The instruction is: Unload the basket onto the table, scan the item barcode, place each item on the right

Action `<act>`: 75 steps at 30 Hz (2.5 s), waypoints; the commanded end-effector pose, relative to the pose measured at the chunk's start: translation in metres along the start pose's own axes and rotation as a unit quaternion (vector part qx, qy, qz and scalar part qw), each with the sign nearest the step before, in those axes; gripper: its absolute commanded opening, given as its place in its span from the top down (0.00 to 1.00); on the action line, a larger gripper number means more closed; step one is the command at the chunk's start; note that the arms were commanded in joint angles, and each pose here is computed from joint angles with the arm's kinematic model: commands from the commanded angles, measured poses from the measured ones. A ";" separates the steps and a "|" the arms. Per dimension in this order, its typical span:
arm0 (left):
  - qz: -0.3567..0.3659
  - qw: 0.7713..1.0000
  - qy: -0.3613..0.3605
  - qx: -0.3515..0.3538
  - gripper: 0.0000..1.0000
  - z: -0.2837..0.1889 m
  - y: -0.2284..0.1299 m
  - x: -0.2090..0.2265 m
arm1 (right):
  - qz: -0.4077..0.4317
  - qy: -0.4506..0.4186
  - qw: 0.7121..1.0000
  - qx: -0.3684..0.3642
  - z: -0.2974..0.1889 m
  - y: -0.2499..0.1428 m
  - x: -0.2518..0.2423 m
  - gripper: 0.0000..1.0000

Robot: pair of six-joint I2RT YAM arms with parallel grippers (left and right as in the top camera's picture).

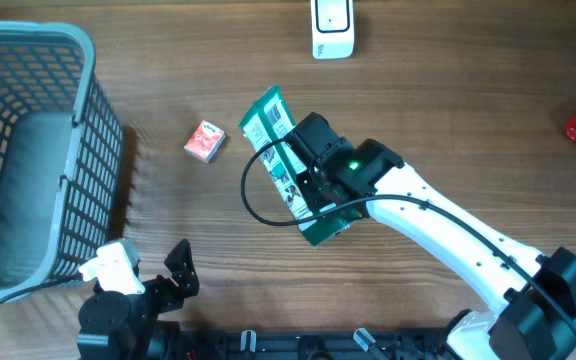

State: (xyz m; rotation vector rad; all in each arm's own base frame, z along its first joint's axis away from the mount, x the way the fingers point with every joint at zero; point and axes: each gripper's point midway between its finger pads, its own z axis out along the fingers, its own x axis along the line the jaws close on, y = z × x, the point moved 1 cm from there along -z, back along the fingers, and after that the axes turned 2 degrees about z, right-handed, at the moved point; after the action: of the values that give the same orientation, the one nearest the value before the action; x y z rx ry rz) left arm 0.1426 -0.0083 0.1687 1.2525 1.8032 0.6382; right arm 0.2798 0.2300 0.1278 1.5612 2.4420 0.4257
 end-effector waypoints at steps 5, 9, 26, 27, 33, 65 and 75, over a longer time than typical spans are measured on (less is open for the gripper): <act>0.008 1.000 0.001 0.000 0.00 0.000 0.000 0.000 | 0.042 -0.045 0.997 0.056 0.048 -0.014 -0.038 0.96; 0.008 1.000 0.001 0.000 0.00 0.000 0.000 0.000 | 0.046 -0.029 0.995 0.084 0.067 -0.021 -0.034 0.96; 0.008 1.000 0.001 0.000 0.00 0.000 0.000 0.000 | -0.041 0.136 0.988 0.067 0.046 0.003 0.012 0.00; 0.008 1.000 0.001 0.000 0.00 0.000 0.000 0.000 | -0.053 0.158 0.984 0.055 0.045 0.008 0.015 0.00; 0.008 1.000 0.001 0.000 0.00 0.000 0.000 0.000 | -0.090 0.235 0.966 0.051 0.037 0.007 0.025 0.00; 0.008 1.000 0.001 0.000 0.00 0.000 0.000 0.000 | -0.150 0.096 0.973 0.144 0.090 -0.033 0.035 0.00; 0.008 1.000 0.001 0.000 0.00 0.000 0.000 0.000 | -0.097 0.139 0.973 0.156 0.114 -0.054 0.021 0.00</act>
State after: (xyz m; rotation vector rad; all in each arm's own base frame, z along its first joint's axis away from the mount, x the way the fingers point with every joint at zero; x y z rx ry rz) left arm 0.1426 -0.0083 0.1687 1.2525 1.8032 0.6382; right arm 0.2795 0.2481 0.0138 1.3322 2.9072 0.2408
